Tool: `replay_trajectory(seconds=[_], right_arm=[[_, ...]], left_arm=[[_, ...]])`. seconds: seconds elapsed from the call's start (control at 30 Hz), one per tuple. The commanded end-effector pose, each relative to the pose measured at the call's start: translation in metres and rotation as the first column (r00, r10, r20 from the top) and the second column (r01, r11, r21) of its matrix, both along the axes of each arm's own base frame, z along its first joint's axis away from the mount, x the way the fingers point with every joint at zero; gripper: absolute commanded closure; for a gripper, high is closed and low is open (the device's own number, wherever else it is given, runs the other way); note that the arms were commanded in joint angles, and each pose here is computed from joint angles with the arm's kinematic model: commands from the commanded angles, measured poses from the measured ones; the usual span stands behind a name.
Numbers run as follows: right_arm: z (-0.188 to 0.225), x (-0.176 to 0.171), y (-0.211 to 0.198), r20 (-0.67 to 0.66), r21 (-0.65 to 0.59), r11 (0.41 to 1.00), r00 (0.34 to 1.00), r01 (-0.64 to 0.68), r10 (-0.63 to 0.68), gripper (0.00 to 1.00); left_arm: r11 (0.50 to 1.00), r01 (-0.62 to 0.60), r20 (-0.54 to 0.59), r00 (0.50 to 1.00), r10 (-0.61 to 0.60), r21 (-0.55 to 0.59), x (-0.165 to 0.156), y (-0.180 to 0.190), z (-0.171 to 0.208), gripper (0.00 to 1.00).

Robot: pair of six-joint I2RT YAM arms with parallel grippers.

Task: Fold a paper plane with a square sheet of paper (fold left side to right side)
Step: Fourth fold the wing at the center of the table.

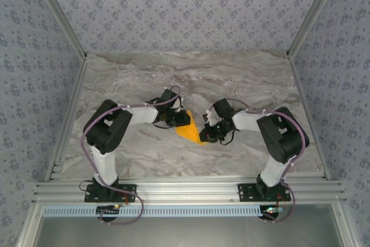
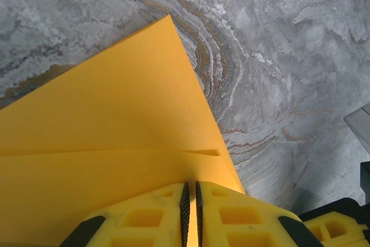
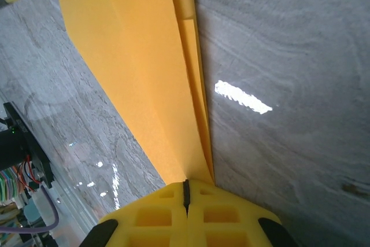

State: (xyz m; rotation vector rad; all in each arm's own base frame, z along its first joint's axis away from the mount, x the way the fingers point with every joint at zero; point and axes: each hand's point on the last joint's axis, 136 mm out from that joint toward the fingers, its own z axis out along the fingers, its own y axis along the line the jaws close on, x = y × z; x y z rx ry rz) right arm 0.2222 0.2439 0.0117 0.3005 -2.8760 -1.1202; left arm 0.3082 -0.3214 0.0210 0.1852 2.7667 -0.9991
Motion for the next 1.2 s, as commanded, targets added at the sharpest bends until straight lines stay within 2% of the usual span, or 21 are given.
replay_trajectory(seconds=[0.0, 0.2, 0.4, 0.57, 0.73, 0.97, 1.17], right_arm=[[-0.045, -0.068, -0.059, -0.217, -0.287, 0.956, 0.976, -0.051, -0.014, 1.00], [-0.042, -0.083, -0.066, -0.241, -0.297, 0.952, 0.970, -0.073, -0.001, 1.00], [-0.024, -0.081, -0.059, -0.220, -0.247, 0.967, 0.975, -0.069, 0.014, 1.00], [0.023, -0.047, -0.028, -0.101, -0.096, 0.995, 0.995, -0.019, 0.009, 1.00], [0.058, -0.012, -0.005, 0.010, -0.008, 1.000, 1.000, 0.017, -0.017, 1.00], [0.035, 0.030, 0.015, 0.043, -0.019, 0.994, 0.994, 0.106, -0.105, 1.00], [0.022, 0.043, 0.033, 0.045, -0.027, 0.993, 0.993, 0.111, -0.110, 1.00]], left_arm=[[0.989, -0.065, -0.026, 0.997, 0.069, 0.132, 0.002, 0.033, -0.035, 0.87], [0.988, -0.077, -0.029, 0.996, 0.082, 0.135, 0.004, 0.039, -0.037, 0.87], [0.989, -0.075, -0.030, 0.996, 0.079, 0.129, 0.003, 0.038, -0.037, 0.87], [0.991, -0.074, -0.027, 0.997, 0.078, 0.110, 0.003, 0.036, -0.034, 0.87], [0.993, -0.072, -0.020, 0.997, 0.074, 0.098, 0.002, 0.034, -0.029, 0.86], [0.995, -0.062, -0.011, 0.998, 0.063, 0.076, 0.001, 0.027, -0.022, 0.86], [0.996, -0.055, -0.011, 0.998, 0.055, 0.072, -0.001, 0.023, -0.021, 0.86]])
